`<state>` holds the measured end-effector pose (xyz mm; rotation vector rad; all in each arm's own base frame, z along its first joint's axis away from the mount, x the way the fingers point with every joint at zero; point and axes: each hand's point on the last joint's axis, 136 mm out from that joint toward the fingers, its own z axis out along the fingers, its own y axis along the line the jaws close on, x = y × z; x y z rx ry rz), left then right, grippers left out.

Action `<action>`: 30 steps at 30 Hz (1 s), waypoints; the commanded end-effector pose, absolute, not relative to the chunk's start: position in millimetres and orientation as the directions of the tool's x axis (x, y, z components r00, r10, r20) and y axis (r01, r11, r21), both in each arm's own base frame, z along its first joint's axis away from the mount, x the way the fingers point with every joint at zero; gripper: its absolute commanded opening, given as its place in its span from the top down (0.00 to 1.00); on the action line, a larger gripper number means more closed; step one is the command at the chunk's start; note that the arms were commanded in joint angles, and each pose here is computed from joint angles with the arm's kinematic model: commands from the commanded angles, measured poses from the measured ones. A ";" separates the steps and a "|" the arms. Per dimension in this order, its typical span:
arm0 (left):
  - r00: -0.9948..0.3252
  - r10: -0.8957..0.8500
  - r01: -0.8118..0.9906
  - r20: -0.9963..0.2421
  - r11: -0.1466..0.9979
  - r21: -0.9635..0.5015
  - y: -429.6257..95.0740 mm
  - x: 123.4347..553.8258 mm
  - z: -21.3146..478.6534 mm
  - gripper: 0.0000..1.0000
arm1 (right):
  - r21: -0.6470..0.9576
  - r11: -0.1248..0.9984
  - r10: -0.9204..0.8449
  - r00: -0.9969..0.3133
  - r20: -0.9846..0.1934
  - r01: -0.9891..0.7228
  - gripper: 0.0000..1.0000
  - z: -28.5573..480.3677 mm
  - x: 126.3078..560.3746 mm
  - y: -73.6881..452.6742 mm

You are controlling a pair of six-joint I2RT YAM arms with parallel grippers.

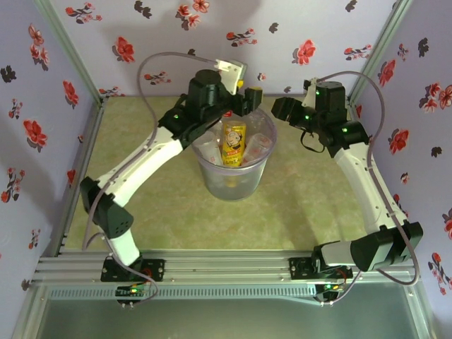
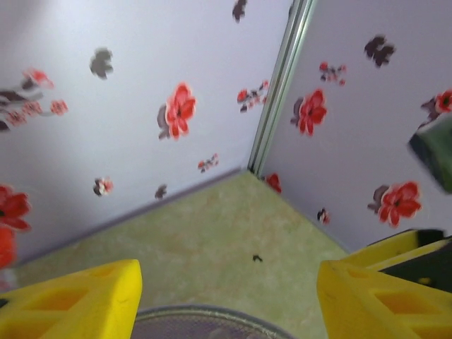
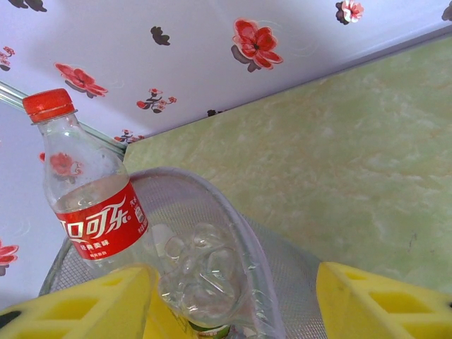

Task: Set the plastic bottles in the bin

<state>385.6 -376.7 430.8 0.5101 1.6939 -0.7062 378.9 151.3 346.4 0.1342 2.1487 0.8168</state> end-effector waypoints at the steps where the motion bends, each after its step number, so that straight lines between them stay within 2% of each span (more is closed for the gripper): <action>1: -0.193 -0.106 0.582 -0.976 0.788 -0.200 -334.0 399.6 448.8 0.32 | 0.579 0.797 0.350 -0.649 -0.676 -0.173 0.36 348.7 375.3 144.9; 5: -0.230 -0.167 0.495 -0.959 0.828 -0.263 -294.5 413.7 432.3 0.32 | 0.568 0.806 0.341 -0.654 -0.675 -0.165 0.36 344.2 371.6 142.7; 9: -0.256 -0.176 0.385 -0.950 0.883 -0.268 -244.6 413.9 399.6 0.26 | 0.532 0.837 0.342 -0.638 -0.690 -0.127 0.35 340.6 364.8 123.1; 15: -0.294 -0.214 0.143 -0.932 0.954 -0.264 -137.4 394.3 347.3 0.19 | 0.446 0.895 0.358 -0.616 -0.701 0.013 0.32 316.1 358.7 66.1; 18: -0.305 -0.199 -0.009 -0.931 0.978 -0.206 -85.3 376.2 316.6 0.12 | 0.407 0.908 0.375 -0.612 -0.696 0.094 0.19 287.1 359.6 36.5; 19: -0.313 -0.189 -0.057 -0.931 0.982 -0.180 -69.9 370.1 305.1 0.08 | 0.396 0.911 0.381 -0.609 -0.695 0.119 0.06 277.0 360.2 27.7; 20: -0.326 -0.176 -0.098 -0.929 0.983 -0.152 -56.8 364.6 292.3 0.05 | 0.382 0.912 0.389 -0.609 -0.691 0.148 0.01 264.9 361.0 18.8; 22: -0.358 -0.161 -0.161 -0.920 0.981 -0.110 -36.7 356.1 270.4 0.00 | 0.358 0.915 0.394 -0.603 -0.693 0.186 0.01 244.9 362.6 6.6; 30: -0.420 -0.069 -0.316 -0.905 0.946 0.074 5.2 337.5 199.3 0.00 | 0.162 0.958 0.269 -0.543 -0.796 0.238 0.01 191.0 360.3 -26.6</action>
